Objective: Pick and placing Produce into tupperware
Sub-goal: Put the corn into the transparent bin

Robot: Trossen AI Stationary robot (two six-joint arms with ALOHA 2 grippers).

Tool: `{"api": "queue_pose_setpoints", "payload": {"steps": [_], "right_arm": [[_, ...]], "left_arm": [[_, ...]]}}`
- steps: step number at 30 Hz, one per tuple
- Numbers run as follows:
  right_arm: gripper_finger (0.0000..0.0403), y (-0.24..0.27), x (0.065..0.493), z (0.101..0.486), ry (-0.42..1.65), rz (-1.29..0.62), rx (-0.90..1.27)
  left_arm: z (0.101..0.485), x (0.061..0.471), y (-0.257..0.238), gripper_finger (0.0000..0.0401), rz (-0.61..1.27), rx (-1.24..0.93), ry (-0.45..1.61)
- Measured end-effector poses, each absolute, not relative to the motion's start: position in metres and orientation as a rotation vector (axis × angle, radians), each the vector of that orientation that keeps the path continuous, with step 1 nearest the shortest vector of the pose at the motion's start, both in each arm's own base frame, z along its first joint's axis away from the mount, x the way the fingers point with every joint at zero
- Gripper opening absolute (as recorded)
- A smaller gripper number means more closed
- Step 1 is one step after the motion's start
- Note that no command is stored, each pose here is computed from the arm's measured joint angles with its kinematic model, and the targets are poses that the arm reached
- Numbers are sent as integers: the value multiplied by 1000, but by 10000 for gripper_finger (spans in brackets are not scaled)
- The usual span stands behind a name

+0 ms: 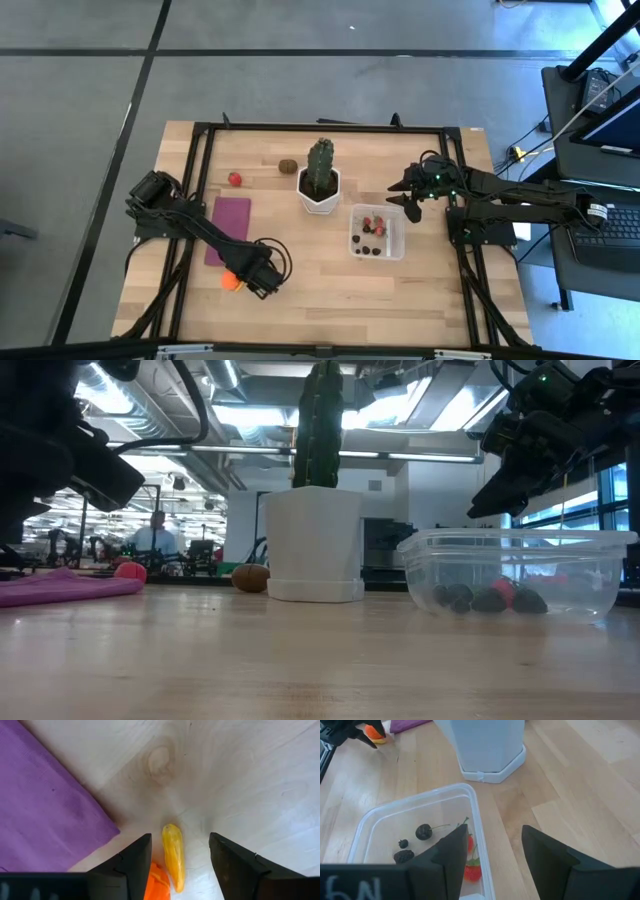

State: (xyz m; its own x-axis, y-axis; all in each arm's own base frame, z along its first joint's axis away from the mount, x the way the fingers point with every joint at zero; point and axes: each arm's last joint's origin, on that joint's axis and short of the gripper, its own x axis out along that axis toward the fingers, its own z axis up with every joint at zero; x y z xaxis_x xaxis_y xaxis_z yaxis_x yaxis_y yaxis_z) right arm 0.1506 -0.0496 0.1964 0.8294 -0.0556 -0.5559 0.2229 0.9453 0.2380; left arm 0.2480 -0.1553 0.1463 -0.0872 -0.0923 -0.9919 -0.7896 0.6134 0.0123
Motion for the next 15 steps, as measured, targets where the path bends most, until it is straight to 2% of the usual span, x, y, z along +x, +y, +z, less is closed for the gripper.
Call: {"api": "queue_pose_setpoints", "payload": {"steps": [15], "right_arm": [[188, -50, 151, 196, 576, -150, 302]], "left_arm": [[146, 248, -155, 122, 685, -760, 1569]]}}
